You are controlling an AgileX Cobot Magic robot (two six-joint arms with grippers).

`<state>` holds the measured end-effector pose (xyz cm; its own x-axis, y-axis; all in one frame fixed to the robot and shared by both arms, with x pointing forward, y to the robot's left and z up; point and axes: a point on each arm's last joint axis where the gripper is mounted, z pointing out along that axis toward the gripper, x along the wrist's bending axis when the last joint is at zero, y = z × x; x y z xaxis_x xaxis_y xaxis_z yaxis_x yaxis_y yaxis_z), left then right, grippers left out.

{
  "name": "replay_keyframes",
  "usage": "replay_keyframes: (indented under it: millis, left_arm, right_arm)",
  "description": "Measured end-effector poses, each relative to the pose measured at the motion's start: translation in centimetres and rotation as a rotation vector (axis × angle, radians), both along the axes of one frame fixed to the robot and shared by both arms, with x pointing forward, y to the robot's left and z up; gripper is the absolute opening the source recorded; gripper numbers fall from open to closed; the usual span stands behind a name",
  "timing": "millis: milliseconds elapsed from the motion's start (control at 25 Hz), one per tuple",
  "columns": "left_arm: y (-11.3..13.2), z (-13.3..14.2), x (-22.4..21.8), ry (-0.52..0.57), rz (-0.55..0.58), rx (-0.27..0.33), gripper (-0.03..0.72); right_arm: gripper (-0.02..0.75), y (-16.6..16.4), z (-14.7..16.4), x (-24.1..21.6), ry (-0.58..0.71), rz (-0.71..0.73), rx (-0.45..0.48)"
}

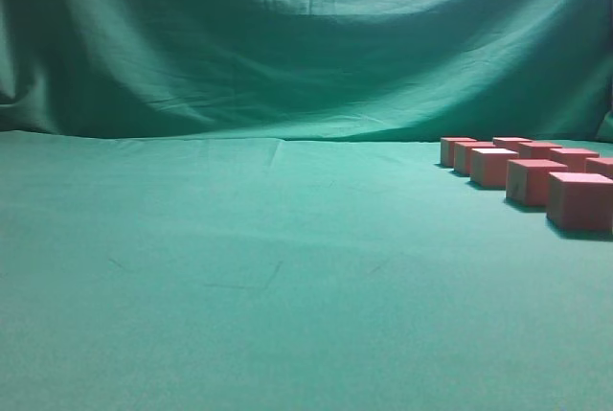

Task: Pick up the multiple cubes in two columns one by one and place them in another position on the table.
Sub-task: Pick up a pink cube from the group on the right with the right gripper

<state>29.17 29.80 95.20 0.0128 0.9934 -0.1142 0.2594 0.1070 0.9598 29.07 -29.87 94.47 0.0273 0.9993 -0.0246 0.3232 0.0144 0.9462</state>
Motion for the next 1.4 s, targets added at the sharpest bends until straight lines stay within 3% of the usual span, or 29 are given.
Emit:
replay_keyframes:
  millis: [1080, 1160, 1320, 1400]
  left_arm:
    - [0.0, 0.0, 0.0, 0.0, 0.0, 0.0, 0.0]
    - [0.0, 0.0, 0.0, 0.0, 0.0, 0.0, 0.0]
    - [0.0, 0.0, 0.0, 0.0, 0.0, 0.0, 0.0]
    - [0.0, 0.0, 0.0, 0.0, 0.0, 0.0, 0.0]
  right_arm:
    - [0.0, 0.0, 0.1, 0.0, -0.009, 0.0, 0.007]
    - [0.0, 0.2, 0.5, 0.1, -0.056, -0.003, 0.082]
    - [0.0, 0.4, 2.0, 0.4, -0.221, -0.035, 0.389]
    - [0.0, 0.2, 2.6, 0.5, -0.286, -0.059, 0.466]
